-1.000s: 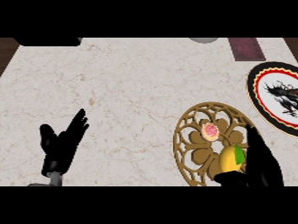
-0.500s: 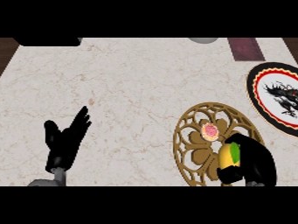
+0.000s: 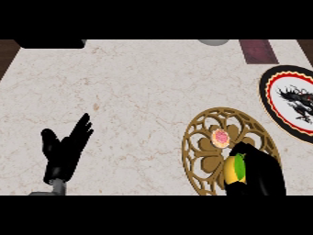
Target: Pick the lemon from the placemat and place it in the plate
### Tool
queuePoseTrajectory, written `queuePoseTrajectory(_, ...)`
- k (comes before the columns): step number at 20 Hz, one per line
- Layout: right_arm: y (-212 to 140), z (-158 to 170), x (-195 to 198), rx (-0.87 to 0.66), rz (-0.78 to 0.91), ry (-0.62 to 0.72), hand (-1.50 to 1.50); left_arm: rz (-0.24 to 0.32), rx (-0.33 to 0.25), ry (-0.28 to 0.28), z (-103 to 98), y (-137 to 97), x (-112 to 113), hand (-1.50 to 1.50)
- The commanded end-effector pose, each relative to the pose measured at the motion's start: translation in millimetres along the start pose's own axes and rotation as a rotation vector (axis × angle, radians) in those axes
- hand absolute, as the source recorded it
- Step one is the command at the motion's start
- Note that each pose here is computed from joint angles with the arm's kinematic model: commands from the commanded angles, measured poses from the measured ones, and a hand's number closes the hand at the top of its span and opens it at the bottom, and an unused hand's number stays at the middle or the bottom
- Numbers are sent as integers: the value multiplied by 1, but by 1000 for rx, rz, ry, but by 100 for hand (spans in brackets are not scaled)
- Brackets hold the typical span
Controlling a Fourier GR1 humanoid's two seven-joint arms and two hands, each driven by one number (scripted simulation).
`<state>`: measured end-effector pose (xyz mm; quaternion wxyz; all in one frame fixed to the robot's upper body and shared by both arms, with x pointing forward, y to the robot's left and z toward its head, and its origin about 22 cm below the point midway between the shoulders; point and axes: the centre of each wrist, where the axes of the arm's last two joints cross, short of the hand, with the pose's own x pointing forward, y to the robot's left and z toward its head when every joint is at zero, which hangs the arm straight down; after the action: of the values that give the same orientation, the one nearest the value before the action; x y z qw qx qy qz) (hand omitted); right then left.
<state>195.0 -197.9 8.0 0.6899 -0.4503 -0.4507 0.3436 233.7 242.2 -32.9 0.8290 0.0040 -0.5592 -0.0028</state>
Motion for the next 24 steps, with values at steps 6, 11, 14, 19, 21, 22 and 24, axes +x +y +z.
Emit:
queuePoseTrajectory(6,-14,46,17,-203,-152,-513,150,20,16,16,1,0,4,0)
queuePoseTrajectory(11,-33,66,24,-338,-326,-429,150,17,11,14,0,-13,-7,0)
queuePoseTrajectory(14,-47,30,5,-430,-405,-346,150,11,5,5,-4,14,10,0)
queuePoseTrajectory(19,-73,10,-22,-484,-547,-288,150,19,-7,10,1,1,8,0)
queuePoseTrajectory(21,-57,13,-39,-501,-582,-247,150,5,17,0,6,1,1,0)
queuePoseTrajectory(22,-75,-10,-35,-499,-652,-259,150,11,0,3,7,-10,4,0)
queuePoseTrajectory(24,-81,-33,-57,-573,-662,-244,150,-3,-3,12,0,0,2,0)
